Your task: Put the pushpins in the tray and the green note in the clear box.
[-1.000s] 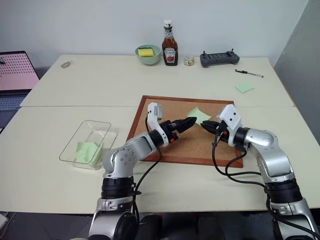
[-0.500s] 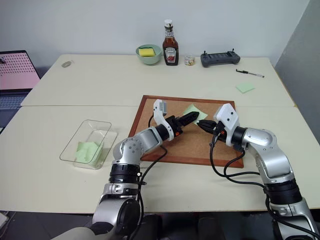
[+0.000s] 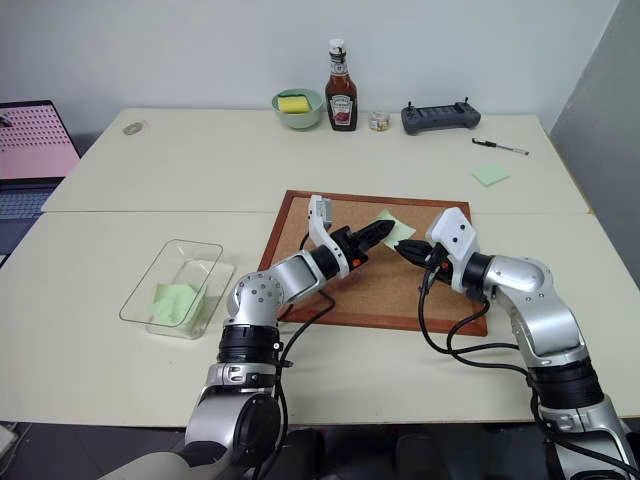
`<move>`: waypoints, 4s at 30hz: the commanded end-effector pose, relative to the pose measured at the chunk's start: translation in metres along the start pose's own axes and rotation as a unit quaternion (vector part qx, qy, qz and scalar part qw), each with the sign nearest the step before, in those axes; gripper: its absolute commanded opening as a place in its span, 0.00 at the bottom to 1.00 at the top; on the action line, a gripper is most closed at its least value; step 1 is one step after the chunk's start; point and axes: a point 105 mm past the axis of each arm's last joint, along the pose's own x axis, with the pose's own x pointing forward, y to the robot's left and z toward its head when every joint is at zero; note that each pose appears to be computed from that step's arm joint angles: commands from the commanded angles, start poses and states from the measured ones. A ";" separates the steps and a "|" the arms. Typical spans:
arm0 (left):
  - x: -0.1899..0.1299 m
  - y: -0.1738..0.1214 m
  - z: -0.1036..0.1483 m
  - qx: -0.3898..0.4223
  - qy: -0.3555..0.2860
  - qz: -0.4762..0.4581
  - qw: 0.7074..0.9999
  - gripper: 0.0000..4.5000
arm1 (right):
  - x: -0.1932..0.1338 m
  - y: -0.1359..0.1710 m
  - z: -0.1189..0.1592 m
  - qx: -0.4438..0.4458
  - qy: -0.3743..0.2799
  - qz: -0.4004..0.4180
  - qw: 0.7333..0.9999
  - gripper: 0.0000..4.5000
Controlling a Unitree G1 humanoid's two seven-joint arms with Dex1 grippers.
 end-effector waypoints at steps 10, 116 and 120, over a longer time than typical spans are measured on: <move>0.011 -0.029 -0.005 -0.040 -0.010 -0.057 0.998 0.01 | 0.003 -0.002 0.025 -0.042 -0.043 -0.012 0.998 0.00; -0.167 -0.030 0.112 0.386 -0.109 0.263 0.878 0.00 | -0.001 0.021 0.039 0.010 -0.079 0.094 0.992 0.84; -0.213 -0.030 0.119 0.415 -0.106 0.339 0.838 0.00 | 0.018 0.047 0.046 0.009 -0.096 0.193 0.976 0.84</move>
